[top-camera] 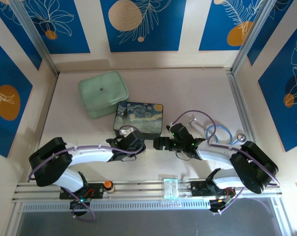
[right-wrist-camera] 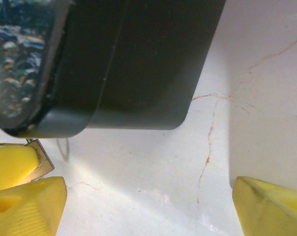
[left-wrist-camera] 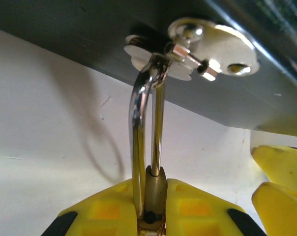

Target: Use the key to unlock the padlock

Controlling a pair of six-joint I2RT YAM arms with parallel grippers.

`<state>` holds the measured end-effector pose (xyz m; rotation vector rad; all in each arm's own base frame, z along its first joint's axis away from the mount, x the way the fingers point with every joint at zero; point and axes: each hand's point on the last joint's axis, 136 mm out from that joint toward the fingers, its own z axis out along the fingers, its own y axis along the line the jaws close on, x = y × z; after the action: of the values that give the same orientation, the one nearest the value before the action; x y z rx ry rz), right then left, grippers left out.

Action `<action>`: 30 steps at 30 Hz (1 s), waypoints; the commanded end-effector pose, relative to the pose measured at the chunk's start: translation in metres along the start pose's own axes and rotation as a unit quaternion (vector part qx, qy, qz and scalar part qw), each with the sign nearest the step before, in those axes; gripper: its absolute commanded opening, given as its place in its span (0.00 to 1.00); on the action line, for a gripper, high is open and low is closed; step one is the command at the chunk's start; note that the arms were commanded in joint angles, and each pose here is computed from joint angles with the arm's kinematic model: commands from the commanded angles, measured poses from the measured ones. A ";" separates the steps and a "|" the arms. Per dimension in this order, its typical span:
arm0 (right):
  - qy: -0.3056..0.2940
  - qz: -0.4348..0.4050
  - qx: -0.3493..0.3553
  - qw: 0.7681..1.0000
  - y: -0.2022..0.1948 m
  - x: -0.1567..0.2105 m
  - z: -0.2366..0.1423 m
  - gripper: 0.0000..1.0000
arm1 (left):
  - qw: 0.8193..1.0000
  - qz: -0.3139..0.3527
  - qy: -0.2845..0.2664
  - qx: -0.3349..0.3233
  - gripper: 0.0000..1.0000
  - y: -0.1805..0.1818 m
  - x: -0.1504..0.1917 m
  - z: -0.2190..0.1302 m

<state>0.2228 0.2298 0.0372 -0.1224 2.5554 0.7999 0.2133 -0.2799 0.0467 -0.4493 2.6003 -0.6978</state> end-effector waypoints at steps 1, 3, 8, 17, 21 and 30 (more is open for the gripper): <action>-0.003 0.002 0.010 1.000 0.000 -0.002 -0.002 0.88 | 0.996 0.052 -0.019 -0.073 0.14 0.030 -0.007 -0.002; -0.003 -0.001 0.010 1.000 0.001 -0.003 -0.003 0.88 | 0.994 0.066 -0.022 -0.085 0.15 0.033 -0.009 -0.004; -0.001 -0.003 0.012 1.000 0.000 -0.003 -0.002 0.88 | 0.990 0.101 -0.025 -0.099 0.18 0.033 -0.012 -0.003; 0.003 0.005 0.018 1.000 -0.005 0.003 -0.002 0.88 | 0.975 0.160 -0.037 -0.148 0.18 0.033 -0.016 -0.011; -0.001 0.007 0.025 1.000 -0.009 0.004 -0.002 0.88 | 0.966 0.180 -0.042 -0.180 0.18 0.040 -0.022 -0.021; 0.001 0.007 0.029 1.000 -0.011 0.005 0.001 0.88 | 0.966 0.189 -0.024 -0.174 0.18 0.048 -0.012 -0.009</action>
<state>0.2242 0.2275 0.0363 -0.1099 2.5526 0.7717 0.2143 -0.2503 0.0468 -0.1311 2.6410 -0.2401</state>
